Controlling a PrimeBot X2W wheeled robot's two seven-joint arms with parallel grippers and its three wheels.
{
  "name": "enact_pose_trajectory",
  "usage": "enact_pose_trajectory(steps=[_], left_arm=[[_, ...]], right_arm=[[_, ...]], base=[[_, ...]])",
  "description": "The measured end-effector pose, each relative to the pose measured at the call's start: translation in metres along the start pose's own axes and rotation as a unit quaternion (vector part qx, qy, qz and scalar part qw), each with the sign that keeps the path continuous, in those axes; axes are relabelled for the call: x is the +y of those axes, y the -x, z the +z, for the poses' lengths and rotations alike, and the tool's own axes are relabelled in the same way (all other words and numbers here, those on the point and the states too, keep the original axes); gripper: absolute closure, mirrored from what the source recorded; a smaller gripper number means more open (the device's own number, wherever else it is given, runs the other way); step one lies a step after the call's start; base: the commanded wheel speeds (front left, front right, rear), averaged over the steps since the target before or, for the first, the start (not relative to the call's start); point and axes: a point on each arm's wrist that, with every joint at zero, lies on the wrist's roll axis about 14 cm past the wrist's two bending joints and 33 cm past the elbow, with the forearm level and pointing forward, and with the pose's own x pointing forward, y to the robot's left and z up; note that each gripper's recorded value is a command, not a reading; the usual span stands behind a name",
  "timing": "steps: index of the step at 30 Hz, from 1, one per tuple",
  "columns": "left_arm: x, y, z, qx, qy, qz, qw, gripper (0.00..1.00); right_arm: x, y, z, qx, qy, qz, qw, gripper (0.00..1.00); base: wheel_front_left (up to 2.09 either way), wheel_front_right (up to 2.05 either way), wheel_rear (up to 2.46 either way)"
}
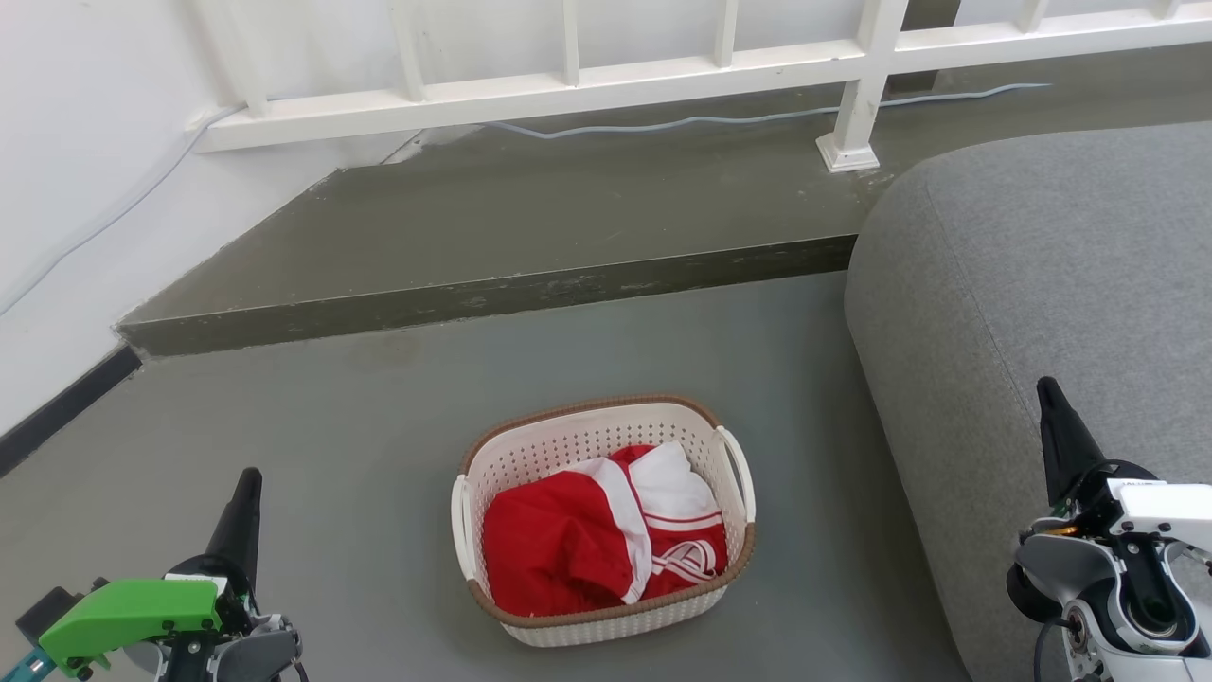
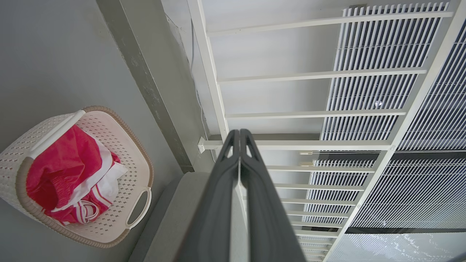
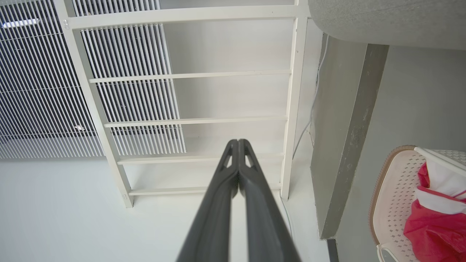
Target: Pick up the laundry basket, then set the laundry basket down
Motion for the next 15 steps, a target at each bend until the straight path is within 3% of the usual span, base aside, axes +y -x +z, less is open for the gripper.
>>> enact_pose_trajectory(steps=[15], left_arm=[[0.0010,-0.0001,-0.0001,0.001,0.000,0.002,1.000,1.00]], right_arm=[[-0.0008,0.0000,0.0004,-0.001,0.000,-0.001,1.000,1.00]], base=[[0.00,0.00,0.00]])
